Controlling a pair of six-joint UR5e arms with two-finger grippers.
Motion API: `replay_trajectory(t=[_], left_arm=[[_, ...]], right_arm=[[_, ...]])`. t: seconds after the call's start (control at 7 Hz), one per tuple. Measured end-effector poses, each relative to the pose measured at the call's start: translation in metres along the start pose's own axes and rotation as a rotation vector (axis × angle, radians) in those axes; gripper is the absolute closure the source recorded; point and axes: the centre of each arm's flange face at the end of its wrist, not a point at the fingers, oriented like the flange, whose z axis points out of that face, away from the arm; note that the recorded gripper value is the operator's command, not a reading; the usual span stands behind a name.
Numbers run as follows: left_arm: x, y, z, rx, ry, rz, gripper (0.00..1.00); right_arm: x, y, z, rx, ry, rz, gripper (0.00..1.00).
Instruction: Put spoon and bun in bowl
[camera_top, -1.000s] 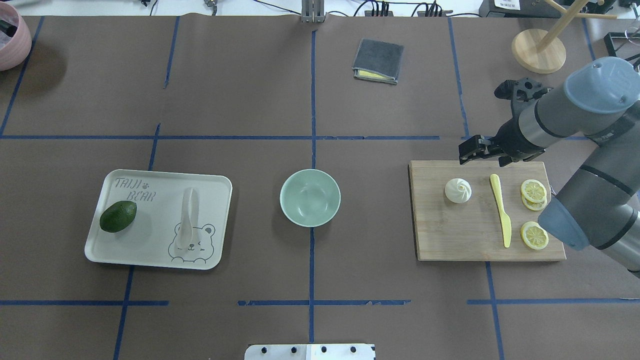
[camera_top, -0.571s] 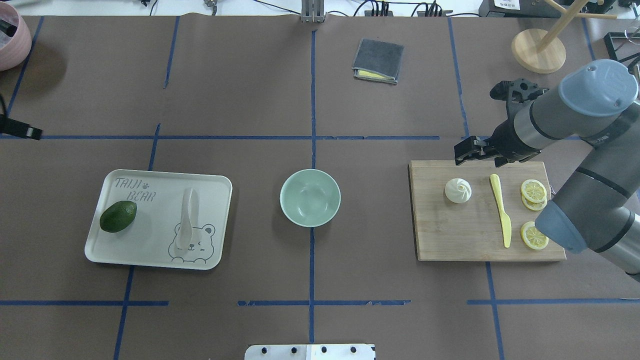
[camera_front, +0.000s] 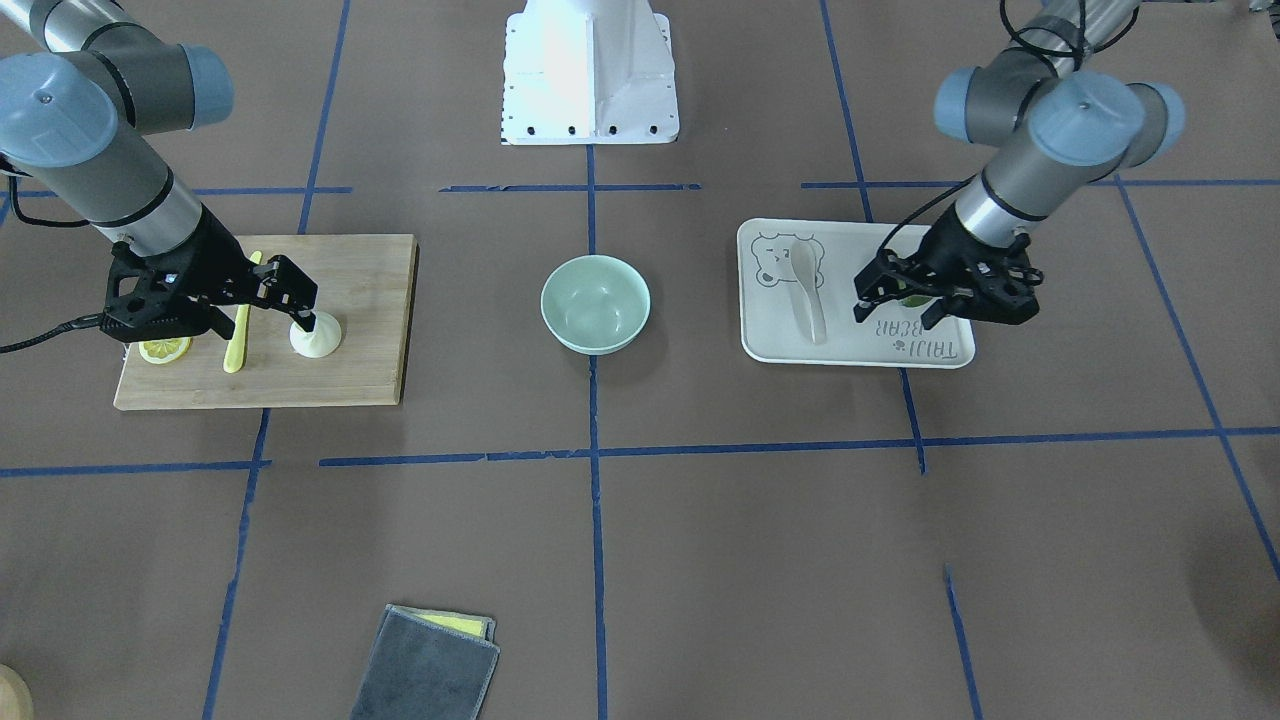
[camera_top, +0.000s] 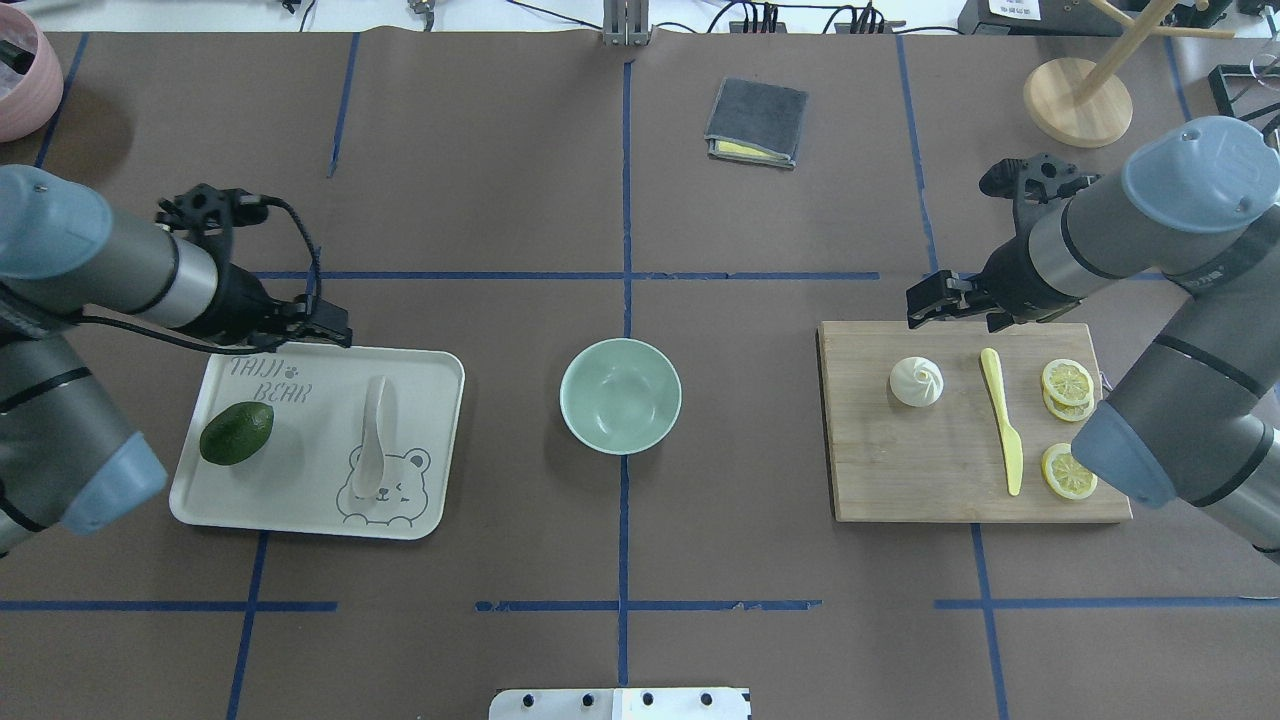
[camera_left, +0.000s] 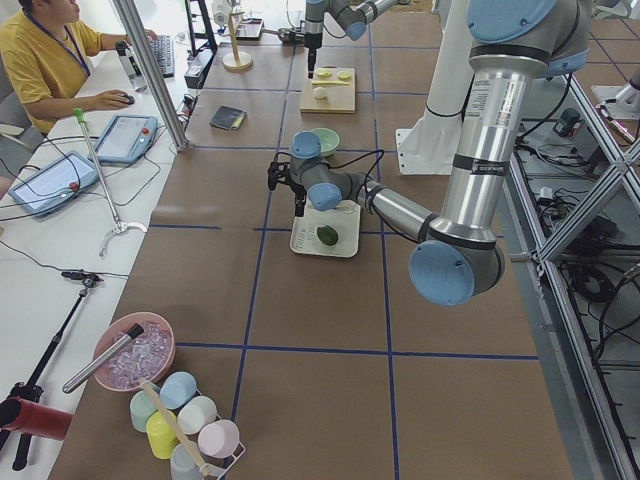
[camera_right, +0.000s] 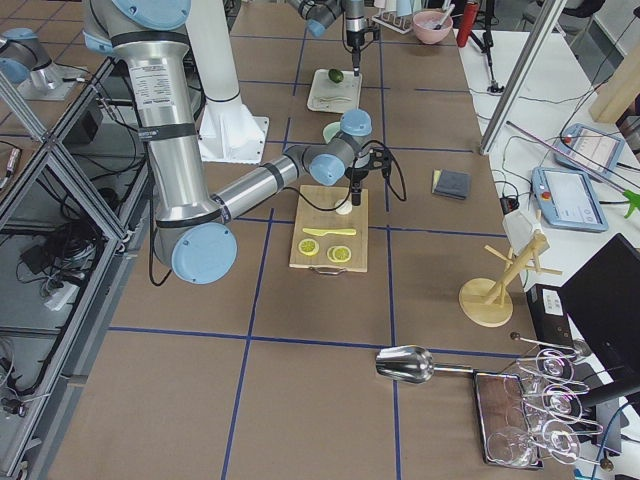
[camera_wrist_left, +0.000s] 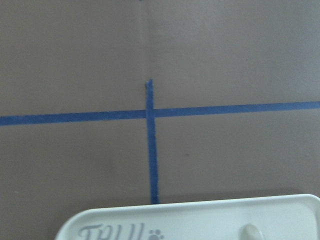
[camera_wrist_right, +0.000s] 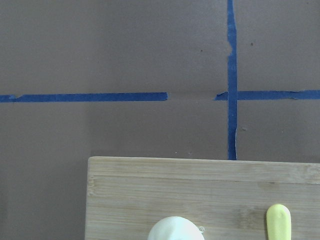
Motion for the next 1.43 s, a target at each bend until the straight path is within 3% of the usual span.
replay_trajectory(t=[0.29,0.57,0.71,0.86,1.43], left_arm=[[0.038,0.021,0.041,-0.037,-0.068,0.004,0.22],[0.042,0.03,0.058,-0.06,-0.093,0.006,0.41],[0.042,0.033,0.061,-0.066,-0.097,0.007,0.62],[0.043,0.035,0.063,-0.072,-0.098,0.009,1.0],[0.061,0.036,0.056,-0.08,-0.104,0.008,1.0]], right_arm=[[-0.001,0.0,-0.001,0.003,-0.002,-0.002,0.0],[-0.002,0.0,-0.002,0.003,-0.003,-0.001,0.0],[-0.002,0.0,-0.002,0.004,-0.004,0.0,0.0],[-0.002,0.0,-0.002,0.004,-0.004,0.001,0.0],[-0.001,0.0,-0.002,0.003,-0.002,0.003,0.0]])
